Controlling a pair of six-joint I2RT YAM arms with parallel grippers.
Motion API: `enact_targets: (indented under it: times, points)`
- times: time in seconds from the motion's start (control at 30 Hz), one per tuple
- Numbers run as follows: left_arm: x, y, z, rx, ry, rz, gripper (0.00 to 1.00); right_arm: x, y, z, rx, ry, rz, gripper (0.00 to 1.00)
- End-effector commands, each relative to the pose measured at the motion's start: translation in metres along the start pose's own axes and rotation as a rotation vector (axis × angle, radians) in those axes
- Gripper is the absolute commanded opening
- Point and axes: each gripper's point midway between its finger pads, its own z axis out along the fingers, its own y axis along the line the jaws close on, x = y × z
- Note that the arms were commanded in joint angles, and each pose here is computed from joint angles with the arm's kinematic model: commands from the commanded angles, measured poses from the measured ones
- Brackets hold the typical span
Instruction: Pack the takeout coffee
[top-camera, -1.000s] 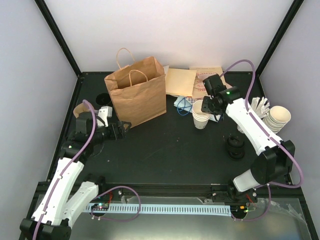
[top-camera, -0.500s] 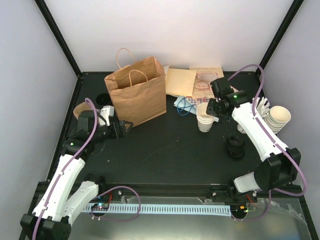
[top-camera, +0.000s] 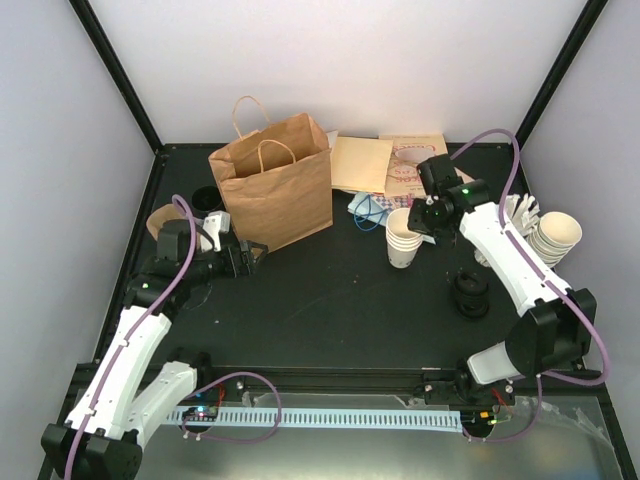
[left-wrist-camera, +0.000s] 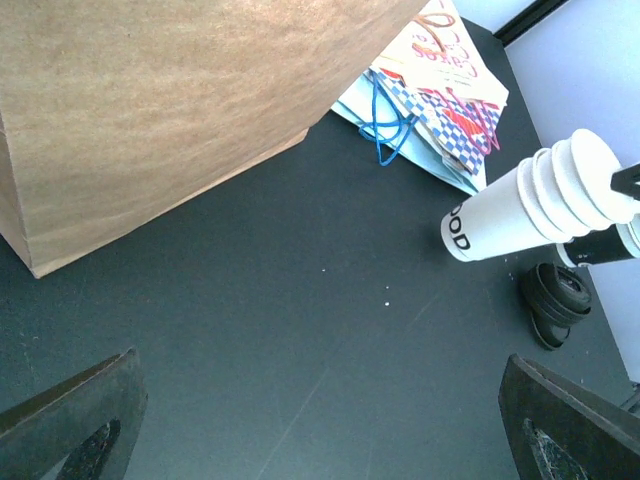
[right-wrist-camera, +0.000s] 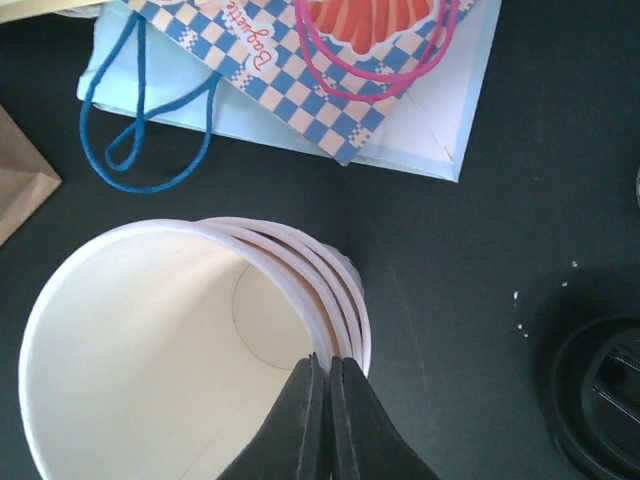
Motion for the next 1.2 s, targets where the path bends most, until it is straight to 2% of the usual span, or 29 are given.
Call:
enact_targets:
  times: [0.0,0.03,0.17,0.23,0.37,0.43,0.53,0.6,0.73,0.9,0.97,1.03,1.07,1.17]
  points:
    - [-0.013,-0.012,-0.006,0.038,-0.036,0.018,0.99,-0.004,0.014,-0.009,-0.085,-0.013,-0.029,0.01]
    - [-0.013,-0.012,-0.006,0.038,-0.037,0.019,0.99,-0.002,0.02,-0.011,-0.128,-0.009,-0.034,0.01]
    - [-0.012,-0.012,-0.005,0.039,-0.032,0.012,0.99,-0.014,-0.005,-0.02,0.02,-0.099,-0.017,0.01]
    - [-0.012,-0.012,-0.005,0.04,-0.032,0.014,0.99,-0.017,-0.015,-0.023,0.084,-0.103,-0.024,0.01]
    - [-0.013,-0.012,-0.005,0.035,-0.038,0.02,0.99,-0.012,-0.012,-0.017,0.082,-0.06,-0.062,0.01]
    - [-0.014,-0.012,-0.004,0.037,-0.034,0.014,0.99,-0.013,-0.022,-0.019,0.163,-0.077,-0.058,0.01]
    - [-0.014,-0.013,-0.004,0.044,-0.034,0.008,0.99,-0.011,-0.019,-0.021,0.135,-0.08,-0.051,0.01]
    - [-0.015,-0.014,-0.004,0.047,-0.037,0.011,0.99,-0.006,0.0,-0.019,0.001,-0.063,-0.064,0.01]
    - [-0.016,-0.014,-0.005,0.043,-0.035,0.016,0.99,-0.002,0.016,-0.016,-0.1,-0.03,-0.07,0.01]
    - [-0.016,-0.015,-0.008,0.041,-0.04,0.019,0.99,-0.019,-0.039,-0.022,0.281,-0.093,-0.034,0.01]
    - [-0.016,-0.015,-0.008,0.041,-0.041,0.019,0.99,-0.015,-0.024,-0.019,0.195,-0.055,-0.067,0.01]
    - [-0.016,-0.015,-0.007,0.04,-0.04,0.02,0.99,-0.006,0.016,-0.016,-0.069,-0.007,-0.08,0.01]
    - [-0.016,-0.014,-0.007,0.04,-0.038,0.017,0.99,-0.006,0.021,-0.017,-0.108,-0.011,-0.072,0.01]
    - [-0.016,-0.016,-0.007,0.044,-0.036,0.013,0.99,-0.015,-0.007,-0.019,0.046,-0.075,-0.013,0.01]
